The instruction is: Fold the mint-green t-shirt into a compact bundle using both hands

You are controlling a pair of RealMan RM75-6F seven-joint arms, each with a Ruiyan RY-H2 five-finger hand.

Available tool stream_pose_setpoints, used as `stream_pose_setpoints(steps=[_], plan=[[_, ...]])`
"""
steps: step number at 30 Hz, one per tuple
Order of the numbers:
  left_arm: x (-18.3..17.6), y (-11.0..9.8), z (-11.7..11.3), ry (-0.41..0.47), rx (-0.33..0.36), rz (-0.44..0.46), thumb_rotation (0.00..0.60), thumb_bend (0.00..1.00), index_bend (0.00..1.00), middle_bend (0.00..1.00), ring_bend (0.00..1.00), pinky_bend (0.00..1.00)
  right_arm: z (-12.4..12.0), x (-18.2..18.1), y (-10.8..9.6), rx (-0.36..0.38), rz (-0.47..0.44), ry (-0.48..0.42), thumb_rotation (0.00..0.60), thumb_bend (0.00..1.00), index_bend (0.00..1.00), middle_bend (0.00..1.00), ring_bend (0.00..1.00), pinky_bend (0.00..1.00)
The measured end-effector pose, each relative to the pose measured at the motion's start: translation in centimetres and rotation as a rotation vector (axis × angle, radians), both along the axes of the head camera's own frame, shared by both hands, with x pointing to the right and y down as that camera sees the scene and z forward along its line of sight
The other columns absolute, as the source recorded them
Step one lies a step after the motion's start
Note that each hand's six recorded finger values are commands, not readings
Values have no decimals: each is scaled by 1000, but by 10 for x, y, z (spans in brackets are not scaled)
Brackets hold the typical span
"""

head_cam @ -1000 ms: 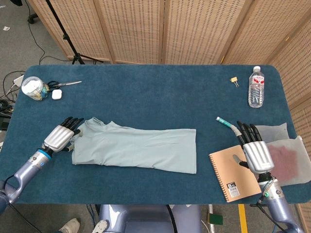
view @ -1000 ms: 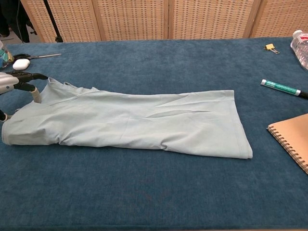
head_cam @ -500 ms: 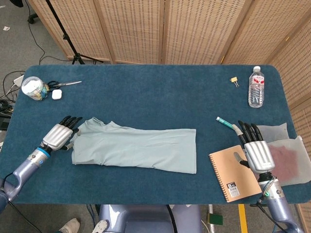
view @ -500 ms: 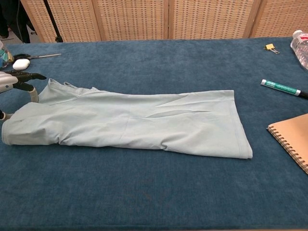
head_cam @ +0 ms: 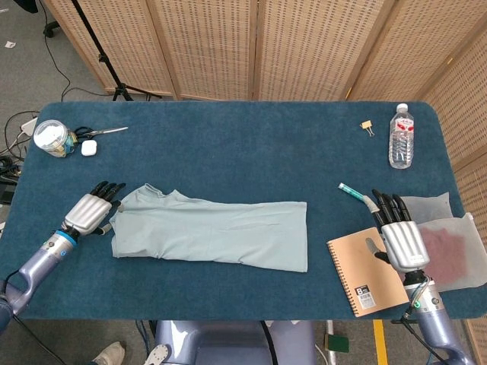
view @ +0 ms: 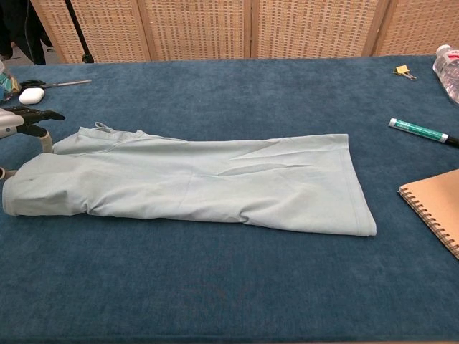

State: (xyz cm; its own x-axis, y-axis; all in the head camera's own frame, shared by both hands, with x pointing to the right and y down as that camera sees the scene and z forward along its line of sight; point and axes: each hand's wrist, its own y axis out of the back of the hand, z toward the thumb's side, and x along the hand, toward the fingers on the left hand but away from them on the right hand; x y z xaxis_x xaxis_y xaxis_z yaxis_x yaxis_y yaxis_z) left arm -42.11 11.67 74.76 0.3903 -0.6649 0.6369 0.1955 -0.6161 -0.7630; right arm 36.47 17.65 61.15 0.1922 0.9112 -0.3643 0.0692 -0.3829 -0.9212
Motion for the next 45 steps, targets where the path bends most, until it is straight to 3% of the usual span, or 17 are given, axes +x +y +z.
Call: stream_pose_setpoints(steps=[24,35,45], plan=[[9,-3,2,12,34,-3,600,399,580,0,0,0,-2,-1,0,1,-3,-9,600,388,0,0,0,0],[13,-2,2,20,29,1,600,624,673,0,0,0,-4,-1,0,6,-3,-13,600,388,0,0,0,0],[4,-7,-1,9,36,-23,600,649,687,0,0,0,-4,-1,0,7,-4,-15,600,388,0,0,0,0]])
